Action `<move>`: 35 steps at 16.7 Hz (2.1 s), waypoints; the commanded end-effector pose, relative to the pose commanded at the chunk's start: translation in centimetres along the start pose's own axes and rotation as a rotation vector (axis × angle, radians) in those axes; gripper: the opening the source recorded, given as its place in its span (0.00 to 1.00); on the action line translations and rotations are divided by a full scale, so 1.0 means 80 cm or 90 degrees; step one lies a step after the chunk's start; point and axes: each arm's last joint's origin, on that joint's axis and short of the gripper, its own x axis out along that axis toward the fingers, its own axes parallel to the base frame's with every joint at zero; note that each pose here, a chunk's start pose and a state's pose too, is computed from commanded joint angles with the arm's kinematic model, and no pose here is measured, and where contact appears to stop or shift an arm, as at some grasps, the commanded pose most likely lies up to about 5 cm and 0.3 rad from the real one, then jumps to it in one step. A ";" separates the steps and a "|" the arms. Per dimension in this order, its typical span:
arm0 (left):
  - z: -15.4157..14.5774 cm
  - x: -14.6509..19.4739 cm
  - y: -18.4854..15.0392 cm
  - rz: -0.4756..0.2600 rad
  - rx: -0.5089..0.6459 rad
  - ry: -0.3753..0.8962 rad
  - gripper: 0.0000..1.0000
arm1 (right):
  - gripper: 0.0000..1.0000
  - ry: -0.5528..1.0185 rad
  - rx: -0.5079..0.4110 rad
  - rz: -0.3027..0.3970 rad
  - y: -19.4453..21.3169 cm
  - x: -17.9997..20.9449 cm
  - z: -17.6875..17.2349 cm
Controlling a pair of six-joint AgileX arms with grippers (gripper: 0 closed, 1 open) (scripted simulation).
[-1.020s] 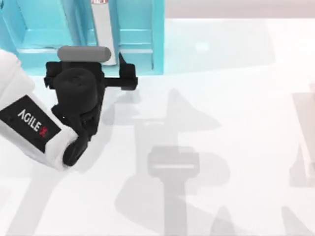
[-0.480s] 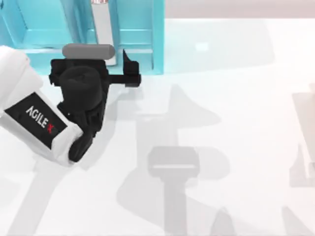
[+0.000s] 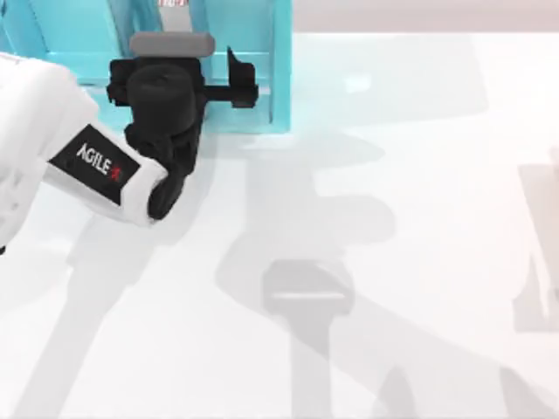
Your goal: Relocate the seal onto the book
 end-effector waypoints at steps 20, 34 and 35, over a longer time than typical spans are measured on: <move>0.000 0.014 0.002 0.000 0.000 0.002 0.00 | 1.00 0.000 0.000 0.000 0.000 0.000 0.000; 0.054 -0.017 -0.015 -0.001 0.000 0.001 0.00 | 1.00 0.000 0.000 0.000 0.000 0.000 0.000; 0.073 -0.030 -0.019 -0.001 -0.001 0.000 0.00 | 1.00 0.000 0.000 0.000 0.000 0.000 0.000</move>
